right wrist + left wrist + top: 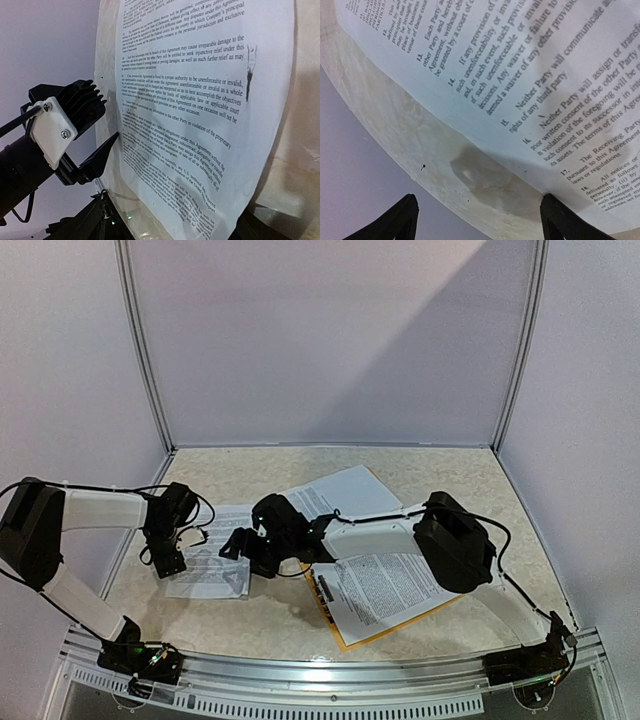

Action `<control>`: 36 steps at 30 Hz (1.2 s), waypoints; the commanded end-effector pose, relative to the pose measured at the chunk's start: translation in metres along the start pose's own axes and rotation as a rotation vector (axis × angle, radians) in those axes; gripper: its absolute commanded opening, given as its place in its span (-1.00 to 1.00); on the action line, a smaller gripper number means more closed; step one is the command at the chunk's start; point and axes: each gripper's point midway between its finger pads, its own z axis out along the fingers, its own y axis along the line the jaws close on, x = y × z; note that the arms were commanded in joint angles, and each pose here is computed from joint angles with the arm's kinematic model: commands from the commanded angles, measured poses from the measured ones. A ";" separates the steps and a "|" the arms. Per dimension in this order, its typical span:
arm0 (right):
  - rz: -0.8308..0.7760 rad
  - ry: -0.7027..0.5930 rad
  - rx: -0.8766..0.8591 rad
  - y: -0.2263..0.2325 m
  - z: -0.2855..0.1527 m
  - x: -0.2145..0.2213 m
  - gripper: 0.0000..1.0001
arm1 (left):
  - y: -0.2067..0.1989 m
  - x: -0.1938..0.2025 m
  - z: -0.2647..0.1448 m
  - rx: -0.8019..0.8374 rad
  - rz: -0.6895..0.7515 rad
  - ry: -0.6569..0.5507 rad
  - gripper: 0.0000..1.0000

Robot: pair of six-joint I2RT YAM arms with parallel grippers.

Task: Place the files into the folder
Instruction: Pick up the file from the center of the board.

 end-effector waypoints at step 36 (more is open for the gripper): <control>-1.388 0.068 0.282 0.095 -0.226 0.033 -1.00 | 0.007 -0.027 -0.332 0.723 0.103 -0.979 0.99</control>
